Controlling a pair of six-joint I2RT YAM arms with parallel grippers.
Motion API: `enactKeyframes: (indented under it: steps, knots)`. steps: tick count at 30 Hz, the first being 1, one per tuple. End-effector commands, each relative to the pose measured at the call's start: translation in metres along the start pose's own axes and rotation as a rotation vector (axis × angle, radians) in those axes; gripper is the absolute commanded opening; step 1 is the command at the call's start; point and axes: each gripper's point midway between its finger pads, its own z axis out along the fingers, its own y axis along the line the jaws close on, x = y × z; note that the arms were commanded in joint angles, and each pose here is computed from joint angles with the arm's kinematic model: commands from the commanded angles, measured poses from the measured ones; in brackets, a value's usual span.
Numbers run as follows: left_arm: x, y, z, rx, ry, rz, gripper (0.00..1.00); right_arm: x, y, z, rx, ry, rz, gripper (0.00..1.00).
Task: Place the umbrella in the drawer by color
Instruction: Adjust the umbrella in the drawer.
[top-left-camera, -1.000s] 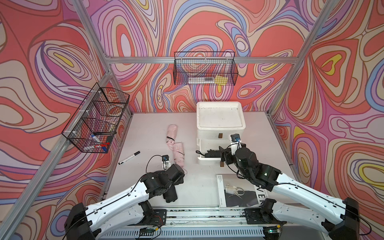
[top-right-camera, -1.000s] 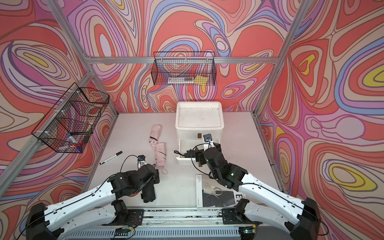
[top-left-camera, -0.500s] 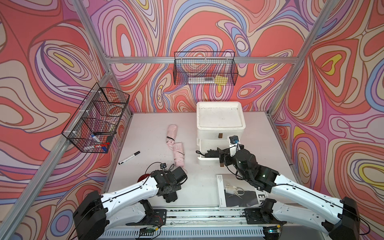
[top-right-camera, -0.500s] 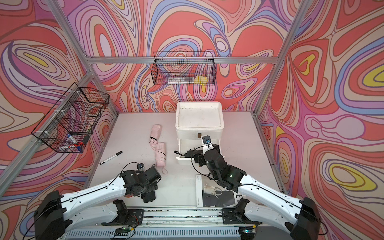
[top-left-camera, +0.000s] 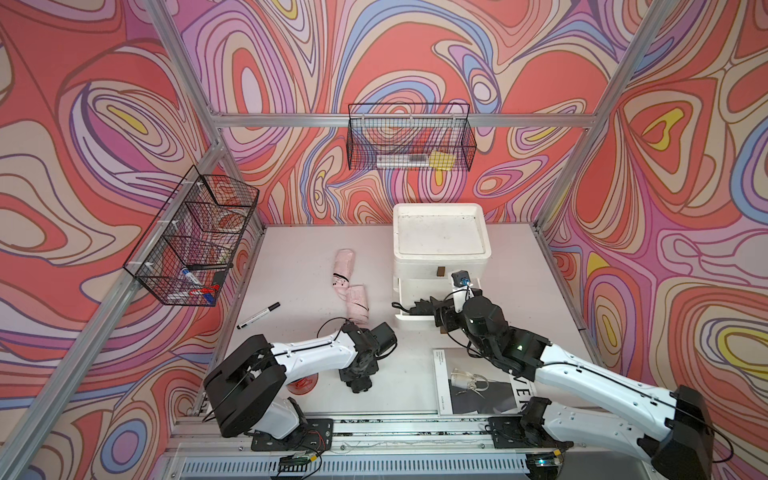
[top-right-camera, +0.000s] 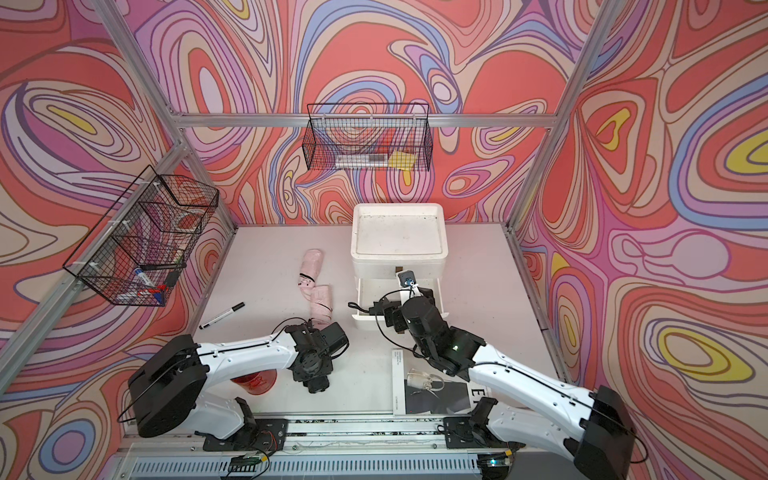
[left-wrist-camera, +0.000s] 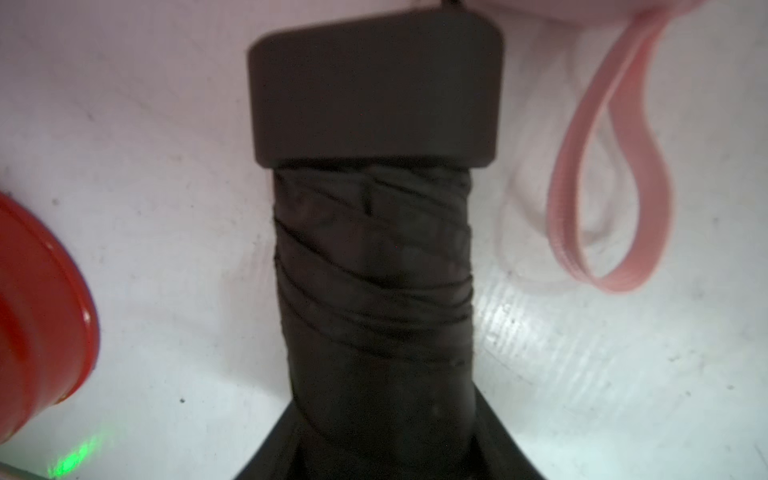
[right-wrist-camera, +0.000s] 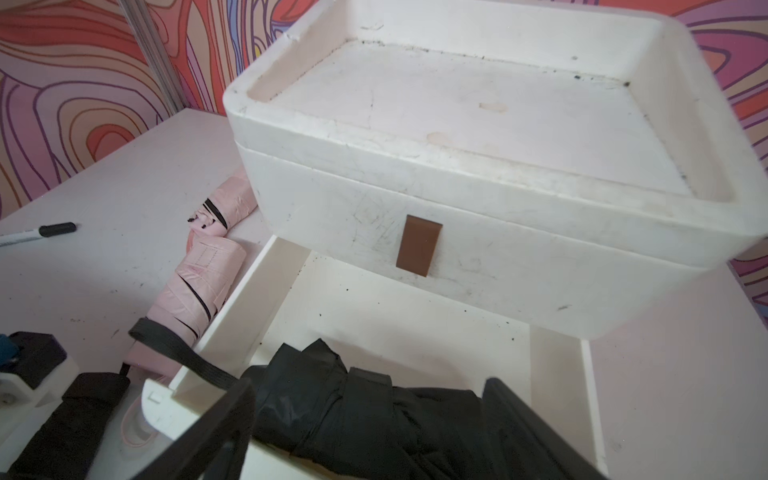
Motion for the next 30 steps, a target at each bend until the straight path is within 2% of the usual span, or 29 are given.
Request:
enactKeyframes:
  steps: [1,7,13,17,23,30]
  knots:
    - [0.004,-0.011,0.020,0.056,0.000,0.048,0.22,0.005,0.004,0.013,0.023,0.077,-0.026,0.88]
    - [-0.031,0.003,-0.023,0.113,-0.224,0.071,0.08,0.013,0.023,0.041,0.024,0.204,-0.070,0.88]
    - [-0.079,0.006,-0.119,0.368,-0.600,0.108,0.06,0.016,0.030,0.059,0.052,0.314,-0.163,0.89]
    - [-0.097,0.007,-0.180,0.540,-0.826,0.130,0.08,0.036,0.025,0.067,0.111,0.425,-0.240,0.91]
    - [-0.115,0.008,-0.226,0.598,-1.012,0.131,0.09,0.053,-0.001,0.070,0.243,0.506,-0.319,0.92]
    - [-0.120,-0.011,-0.246,0.680,-1.062,0.146,0.10,0.049,-0.031,0.065,0.328,0.525,-0.270,0.92]
